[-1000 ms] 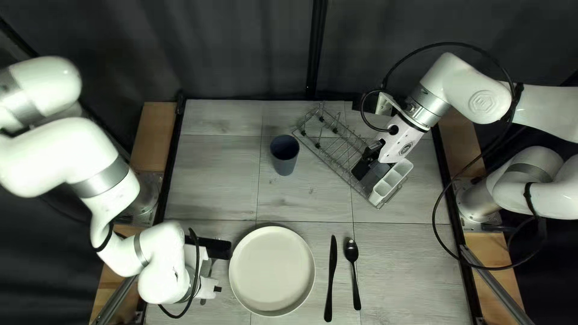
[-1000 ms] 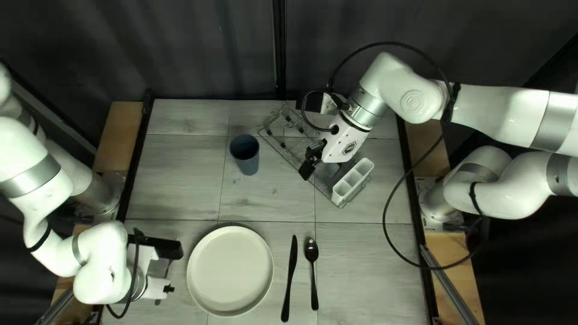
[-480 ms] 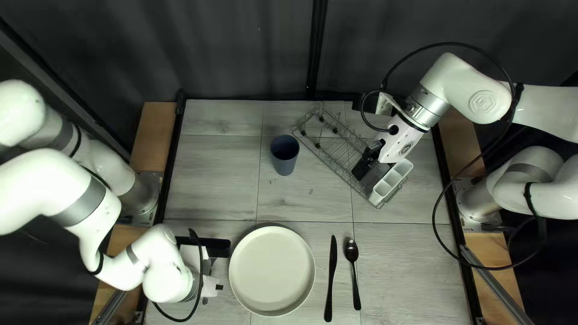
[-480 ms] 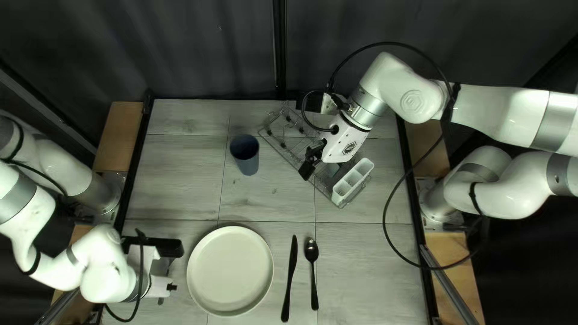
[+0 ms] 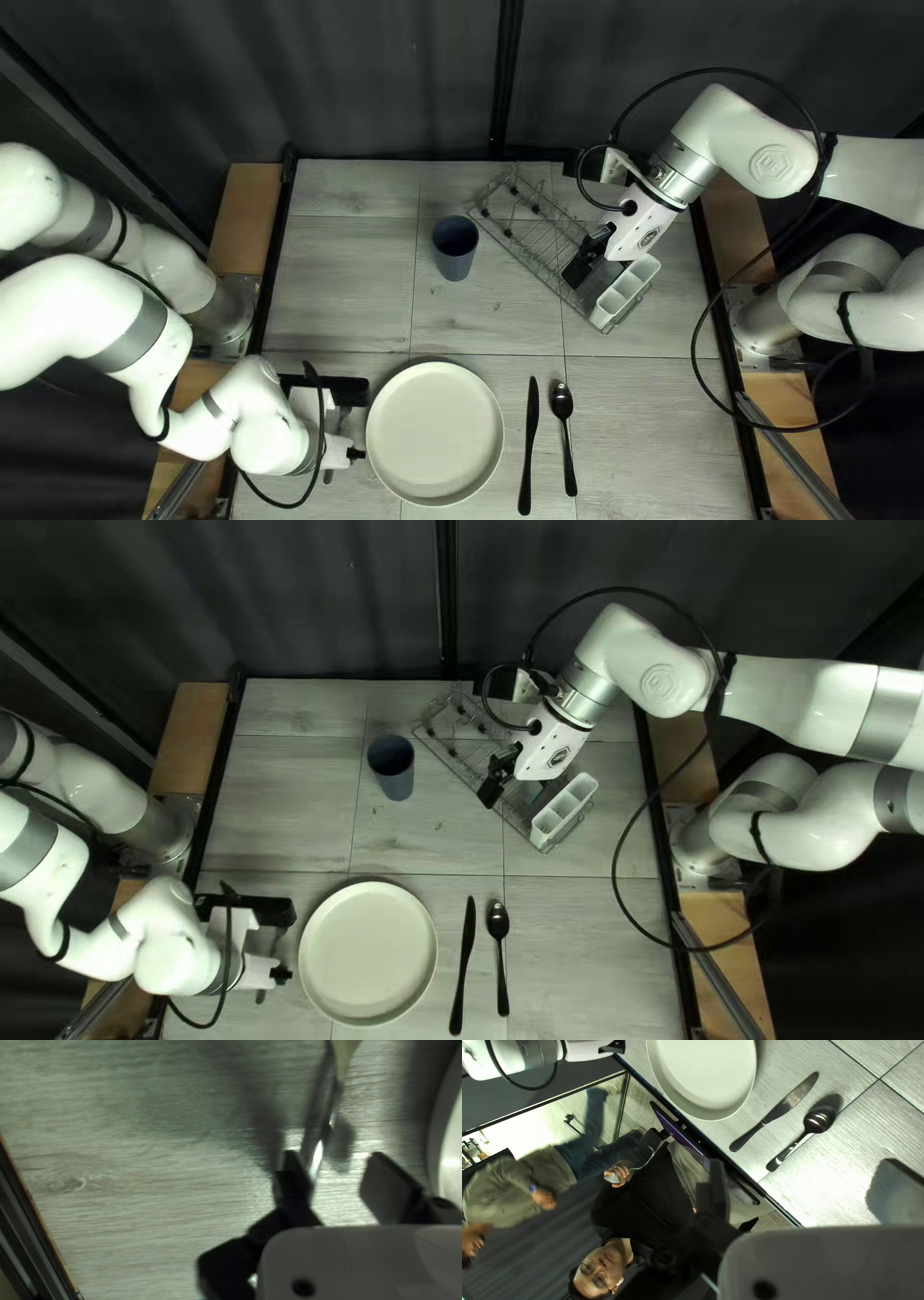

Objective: Pick up and place plate onto table. Place down one fork to the left of the plate. Place spoon and knife to the right of the plate. Place cup above the knife and spoon

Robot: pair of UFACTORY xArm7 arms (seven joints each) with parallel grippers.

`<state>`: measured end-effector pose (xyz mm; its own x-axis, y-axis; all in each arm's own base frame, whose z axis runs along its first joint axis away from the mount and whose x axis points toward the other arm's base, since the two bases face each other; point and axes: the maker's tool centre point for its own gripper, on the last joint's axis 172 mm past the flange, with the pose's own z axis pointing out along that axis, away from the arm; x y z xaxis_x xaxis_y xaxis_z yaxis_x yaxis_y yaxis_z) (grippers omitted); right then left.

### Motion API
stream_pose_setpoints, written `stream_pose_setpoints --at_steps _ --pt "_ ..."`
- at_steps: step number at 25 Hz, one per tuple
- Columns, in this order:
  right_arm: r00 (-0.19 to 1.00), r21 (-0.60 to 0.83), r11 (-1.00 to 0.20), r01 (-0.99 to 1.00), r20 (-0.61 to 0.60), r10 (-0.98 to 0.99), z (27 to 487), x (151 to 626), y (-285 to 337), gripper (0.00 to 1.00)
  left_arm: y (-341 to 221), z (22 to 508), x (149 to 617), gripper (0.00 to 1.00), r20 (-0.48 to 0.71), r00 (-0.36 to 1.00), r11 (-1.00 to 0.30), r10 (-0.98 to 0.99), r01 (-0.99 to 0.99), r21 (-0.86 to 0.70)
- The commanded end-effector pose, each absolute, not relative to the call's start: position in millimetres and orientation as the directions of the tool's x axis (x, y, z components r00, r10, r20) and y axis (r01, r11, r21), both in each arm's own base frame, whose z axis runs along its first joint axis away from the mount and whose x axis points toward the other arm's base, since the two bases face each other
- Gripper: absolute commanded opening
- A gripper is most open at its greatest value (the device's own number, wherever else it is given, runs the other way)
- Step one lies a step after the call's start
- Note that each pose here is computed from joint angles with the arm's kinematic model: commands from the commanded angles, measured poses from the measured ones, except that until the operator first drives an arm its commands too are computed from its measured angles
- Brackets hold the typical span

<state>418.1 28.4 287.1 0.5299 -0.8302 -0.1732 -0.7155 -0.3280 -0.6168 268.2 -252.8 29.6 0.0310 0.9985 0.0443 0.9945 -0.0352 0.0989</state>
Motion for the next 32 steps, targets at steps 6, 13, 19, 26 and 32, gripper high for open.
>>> stream_pose_setpoints --at_steps 6,13,19,26,32 --pt "0.530 -0.617 -0.328 -0.715 -0.173 -0.830 287 418 28 1.00 -233 163 301 1.00 0.198 0.134 -0.165 0.971 0.975 0.151" --pt "0.530 -0.617 -0.328 -0.715 -0.173 -0.830 287 418 28 1.00 -233 163 301 1.00 0.198 0.134 -0.165 0.971 0.975 0.151" --pt "0.530 -0.617 -0.328 -0.715 -0.173 -0.830 287 418 28 1.00 -193 186 309 1.00 0.224 0.275 -0.316 0.935 0.932 0.178" --pt "0.530 -0.617 -0.328 -0.715 -0.173 -0.830 287 418 28 1.00 -164 211 322 1.00 0.295 0.476 -0.546 0.828 0.803 0.238" --pt "0.530 -0.617 -0.328 -0.715 -0.173 -0.830 287 418 28 1.00 -160 210 320 1.00 0.281 0.465 -0.529 0.840 0.818 0.227"
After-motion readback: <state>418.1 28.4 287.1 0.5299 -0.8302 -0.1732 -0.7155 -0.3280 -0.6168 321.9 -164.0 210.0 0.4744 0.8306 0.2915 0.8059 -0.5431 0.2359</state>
